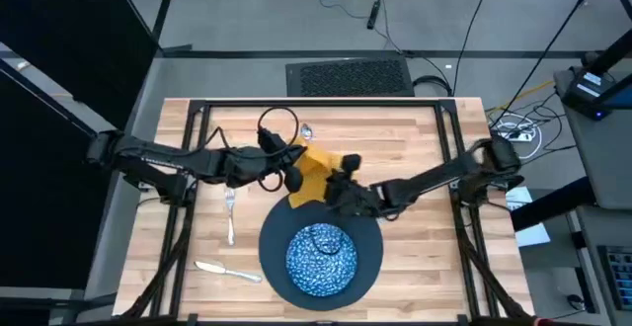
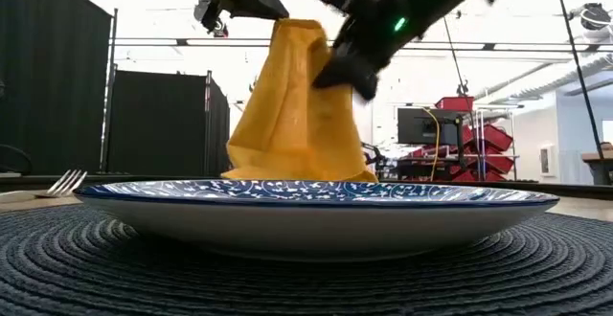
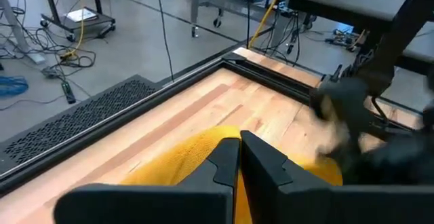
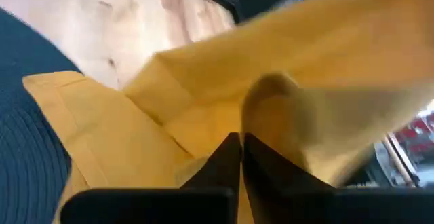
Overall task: Set table place
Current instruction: Fold the yellow table napkin
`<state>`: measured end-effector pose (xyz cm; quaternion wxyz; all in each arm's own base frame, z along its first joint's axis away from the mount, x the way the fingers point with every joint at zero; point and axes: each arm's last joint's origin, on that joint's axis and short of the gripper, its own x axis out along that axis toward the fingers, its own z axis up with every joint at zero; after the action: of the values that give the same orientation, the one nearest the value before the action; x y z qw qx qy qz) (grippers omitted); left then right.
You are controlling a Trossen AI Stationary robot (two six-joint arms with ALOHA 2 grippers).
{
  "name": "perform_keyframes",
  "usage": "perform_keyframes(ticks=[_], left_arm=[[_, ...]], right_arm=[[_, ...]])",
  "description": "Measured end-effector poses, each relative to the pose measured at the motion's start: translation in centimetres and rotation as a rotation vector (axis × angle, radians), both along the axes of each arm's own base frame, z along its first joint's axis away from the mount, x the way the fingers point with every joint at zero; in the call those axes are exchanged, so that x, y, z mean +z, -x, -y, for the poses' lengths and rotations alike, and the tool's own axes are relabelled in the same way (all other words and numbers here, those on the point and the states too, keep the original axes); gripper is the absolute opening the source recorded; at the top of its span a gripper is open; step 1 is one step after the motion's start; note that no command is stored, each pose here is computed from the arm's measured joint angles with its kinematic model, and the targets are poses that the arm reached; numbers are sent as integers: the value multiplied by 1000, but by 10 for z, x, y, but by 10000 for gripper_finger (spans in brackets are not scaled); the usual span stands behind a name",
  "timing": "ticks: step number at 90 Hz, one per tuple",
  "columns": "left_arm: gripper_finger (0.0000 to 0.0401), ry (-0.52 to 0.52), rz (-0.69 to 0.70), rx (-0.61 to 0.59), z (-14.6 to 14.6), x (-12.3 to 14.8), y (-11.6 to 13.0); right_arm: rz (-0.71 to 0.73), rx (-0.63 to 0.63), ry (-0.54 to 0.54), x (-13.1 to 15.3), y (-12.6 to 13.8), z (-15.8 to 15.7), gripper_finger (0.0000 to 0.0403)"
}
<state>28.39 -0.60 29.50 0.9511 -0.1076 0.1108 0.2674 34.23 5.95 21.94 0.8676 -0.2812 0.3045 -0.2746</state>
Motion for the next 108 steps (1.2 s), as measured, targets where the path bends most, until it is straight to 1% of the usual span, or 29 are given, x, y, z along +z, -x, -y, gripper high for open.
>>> perform_keyframes(ticks=[12, 25, 40, 50, 66, 83, 94, 103, 108], left_arm=[[0, 8, 0, -40, 6, 0, 0], [0, 9, 0, -63, 11, 0, 0], [0, 31, 13, -75, 17, 0, 0], [0, 53, 26, -69, 17, 0, 0], [0, 55, 51, -70, 17, 2, 0], [4, 24, 22, -77, 17, -4, -6], [32, -42, -7, -103, 19, -11, -15], [70, -84, -30, -164, 21, -18, -23], [92, -106, -34, -174, 21, -19, -25]], right_arm=[[40, -52, 8, 42, 32, 4, 0], [104, -50, -15, 79, 64, 12, 0], [183, -20, -71, 106, 90, 18, 0], [191, -12, -89, 111, 99, 19, 0], [174, -6, -111, 108, 103, 14, 0], [162, -19, -134, 105, 105, 13, 0], [156, -19, -133, 104, 106, 13, 0], [149, -19, -131, 104, 106, 13, 0], [137, -20, -127, 103, 107, 13, 0]])
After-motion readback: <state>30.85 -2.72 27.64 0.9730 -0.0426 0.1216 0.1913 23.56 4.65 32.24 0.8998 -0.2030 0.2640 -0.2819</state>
